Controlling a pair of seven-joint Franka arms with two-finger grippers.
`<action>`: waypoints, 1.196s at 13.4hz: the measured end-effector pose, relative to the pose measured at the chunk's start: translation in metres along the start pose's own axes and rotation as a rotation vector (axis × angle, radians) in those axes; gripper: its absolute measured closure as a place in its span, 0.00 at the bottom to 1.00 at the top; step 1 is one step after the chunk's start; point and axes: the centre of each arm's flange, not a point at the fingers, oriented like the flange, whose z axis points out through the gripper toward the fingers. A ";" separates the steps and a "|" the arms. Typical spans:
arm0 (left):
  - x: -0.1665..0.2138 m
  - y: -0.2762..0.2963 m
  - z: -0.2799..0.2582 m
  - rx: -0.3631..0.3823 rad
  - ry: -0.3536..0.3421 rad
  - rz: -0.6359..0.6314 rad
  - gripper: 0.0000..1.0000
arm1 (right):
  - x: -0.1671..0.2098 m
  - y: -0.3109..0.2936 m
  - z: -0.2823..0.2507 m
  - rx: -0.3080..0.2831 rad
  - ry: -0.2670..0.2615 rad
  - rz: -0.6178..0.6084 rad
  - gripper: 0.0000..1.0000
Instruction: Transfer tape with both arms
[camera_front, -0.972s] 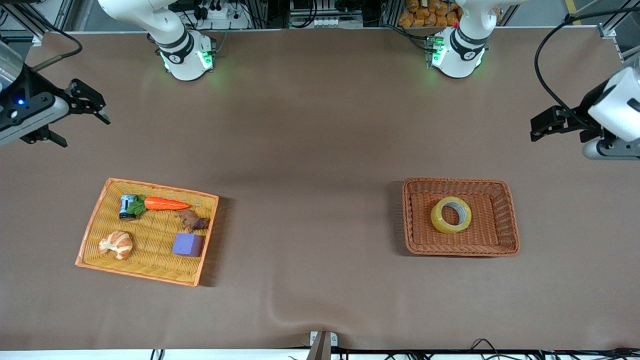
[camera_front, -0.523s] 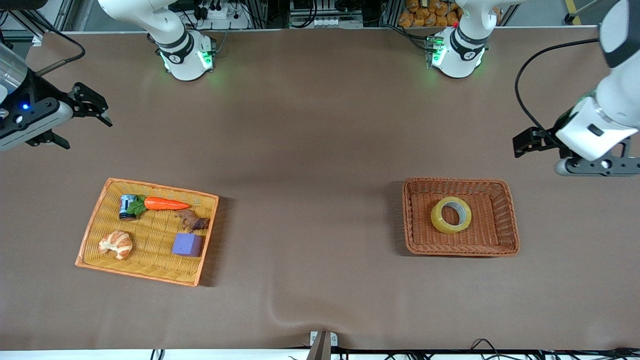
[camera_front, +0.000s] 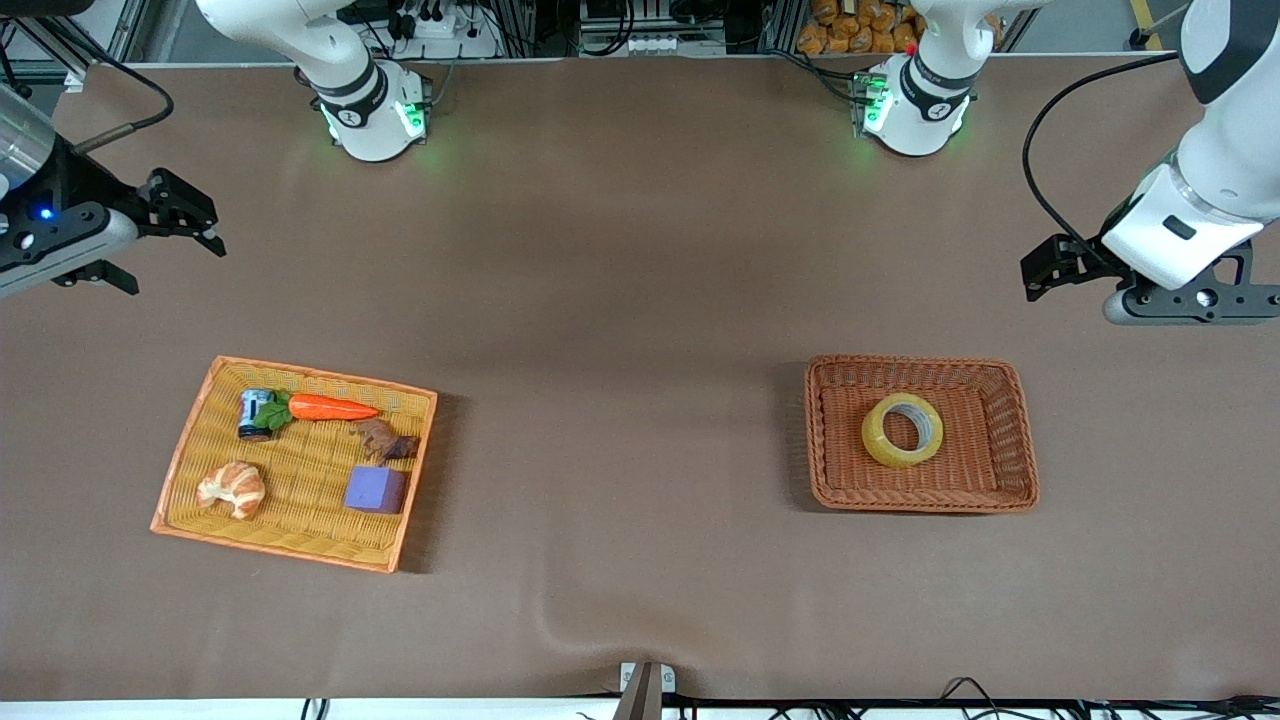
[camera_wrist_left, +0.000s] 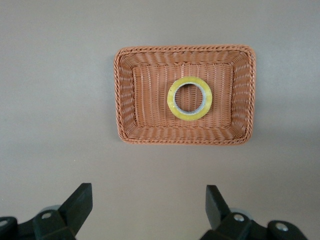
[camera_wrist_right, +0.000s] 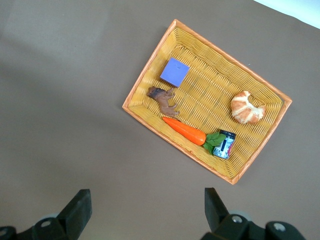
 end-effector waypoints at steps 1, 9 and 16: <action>0.001 -0.003 0.000 0.000 0.002 -0.006 0.00 | 0.000 -0.001 -0.001 0.000 0.001 0.002 0.00; 0.002 -0.009 -0.007 -0.002 0.017 -0.016 0.00 | -0.008 0.016 -0.003 0.003 -0.010 0.108 0.00; 0.002 -0.008 -0.010 -0.003 0.026 -0.015 0.00 | -0.015 0.026 -0.002 0.005 -0.032 0.356 0.00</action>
